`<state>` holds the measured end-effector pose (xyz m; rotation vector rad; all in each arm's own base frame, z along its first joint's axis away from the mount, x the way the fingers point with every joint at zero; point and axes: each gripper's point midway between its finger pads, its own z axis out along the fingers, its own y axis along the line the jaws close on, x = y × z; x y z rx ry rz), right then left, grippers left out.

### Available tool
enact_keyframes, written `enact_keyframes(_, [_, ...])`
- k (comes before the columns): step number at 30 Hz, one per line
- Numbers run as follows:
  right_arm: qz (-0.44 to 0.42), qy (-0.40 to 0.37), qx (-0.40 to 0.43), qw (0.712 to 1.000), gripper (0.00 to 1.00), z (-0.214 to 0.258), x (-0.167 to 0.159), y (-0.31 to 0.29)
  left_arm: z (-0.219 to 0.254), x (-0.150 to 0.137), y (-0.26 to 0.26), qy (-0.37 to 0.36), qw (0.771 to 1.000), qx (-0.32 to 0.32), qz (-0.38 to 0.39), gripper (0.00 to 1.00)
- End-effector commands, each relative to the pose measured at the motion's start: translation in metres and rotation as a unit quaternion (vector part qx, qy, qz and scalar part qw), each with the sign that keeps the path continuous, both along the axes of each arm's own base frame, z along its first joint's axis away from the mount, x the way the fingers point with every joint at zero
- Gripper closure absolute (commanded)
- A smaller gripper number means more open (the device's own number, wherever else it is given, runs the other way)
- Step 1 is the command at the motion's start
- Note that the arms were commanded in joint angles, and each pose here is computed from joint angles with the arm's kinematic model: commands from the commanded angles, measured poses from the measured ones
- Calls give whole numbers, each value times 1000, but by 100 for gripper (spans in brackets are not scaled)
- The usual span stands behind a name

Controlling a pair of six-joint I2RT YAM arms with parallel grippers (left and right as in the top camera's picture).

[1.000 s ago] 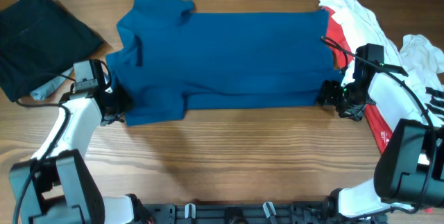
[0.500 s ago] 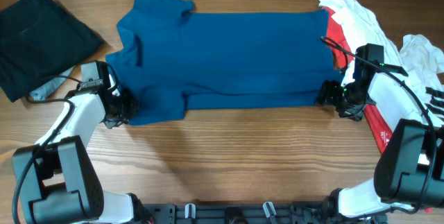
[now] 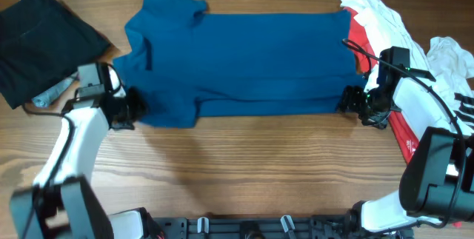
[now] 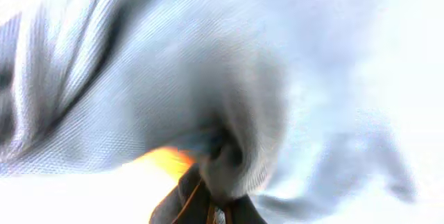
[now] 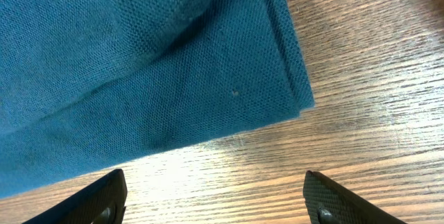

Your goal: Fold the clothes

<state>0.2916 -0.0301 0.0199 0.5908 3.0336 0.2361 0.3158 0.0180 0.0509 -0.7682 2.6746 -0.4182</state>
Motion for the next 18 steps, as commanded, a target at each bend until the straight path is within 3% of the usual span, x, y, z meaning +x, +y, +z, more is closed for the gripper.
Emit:
enact_keyframes(1, [8,3,3,1000,18,-2,-1,2,90,48,-24,-182,981,-48,-53,96])
enact_keyframes(5, [8,4,3,1000,18,-2,-1,2,132,79,-17,-283,958,-42,-32,96])
enact_keyframes(7, [8,3,3,1000,18,-2,-1,2,135,89,-15,-298,953,-43,-24,96])
enact_keyframes(12, [8,3,3,1000,18,-2,-1,2,124,109,-11,-305,950,-59,-4,96])
enact_keyframes(18, [8,3,3,1000,18,-2,0,2,101,114,-21,-279,958,-71,-8,96])
